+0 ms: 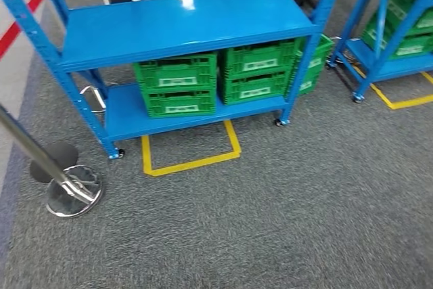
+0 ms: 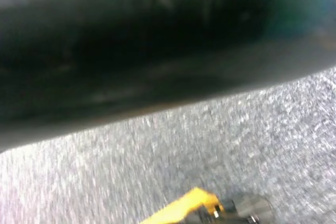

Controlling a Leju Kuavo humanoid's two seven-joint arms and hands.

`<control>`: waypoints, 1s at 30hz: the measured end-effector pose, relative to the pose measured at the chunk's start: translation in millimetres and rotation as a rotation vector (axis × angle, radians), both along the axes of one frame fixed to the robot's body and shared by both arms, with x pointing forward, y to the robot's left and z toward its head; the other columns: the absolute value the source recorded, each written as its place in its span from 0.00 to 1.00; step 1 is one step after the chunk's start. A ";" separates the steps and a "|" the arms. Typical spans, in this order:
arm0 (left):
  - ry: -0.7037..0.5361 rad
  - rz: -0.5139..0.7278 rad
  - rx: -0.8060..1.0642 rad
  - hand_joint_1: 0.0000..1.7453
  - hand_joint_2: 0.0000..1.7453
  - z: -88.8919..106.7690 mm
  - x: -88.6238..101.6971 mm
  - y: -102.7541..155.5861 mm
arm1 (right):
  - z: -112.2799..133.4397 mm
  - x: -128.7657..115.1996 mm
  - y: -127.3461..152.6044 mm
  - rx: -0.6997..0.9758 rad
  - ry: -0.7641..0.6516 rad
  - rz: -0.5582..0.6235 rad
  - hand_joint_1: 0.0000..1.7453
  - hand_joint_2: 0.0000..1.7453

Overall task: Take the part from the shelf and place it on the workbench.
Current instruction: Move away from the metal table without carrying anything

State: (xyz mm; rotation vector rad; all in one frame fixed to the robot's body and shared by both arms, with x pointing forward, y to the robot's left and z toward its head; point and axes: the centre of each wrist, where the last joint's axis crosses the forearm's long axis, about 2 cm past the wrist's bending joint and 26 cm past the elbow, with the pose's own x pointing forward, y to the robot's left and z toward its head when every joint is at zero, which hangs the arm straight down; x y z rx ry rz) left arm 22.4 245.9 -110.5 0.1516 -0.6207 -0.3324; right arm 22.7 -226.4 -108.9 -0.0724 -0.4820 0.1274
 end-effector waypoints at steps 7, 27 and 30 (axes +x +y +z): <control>0.000 0.000 -0.004 0.00 0.00 0.1 0.8 -0.8 | -0.3 -0.7 -1.6 -0.003 0.004 0.000 0.00 1.00; 0.015 -0.017 -0.033 0.00 0.00 -0.5 0.1 2.3 | -0.1 1.3 -2.0 -0.023 0.029 -0.004 0.00 0.00; 0.018 -0.018 -0.038 0.00 0.00 -0.4 1.2 2.2 | 0.0 1.8 -1.9 -0.023 0.028 -0.004 0.00 0.00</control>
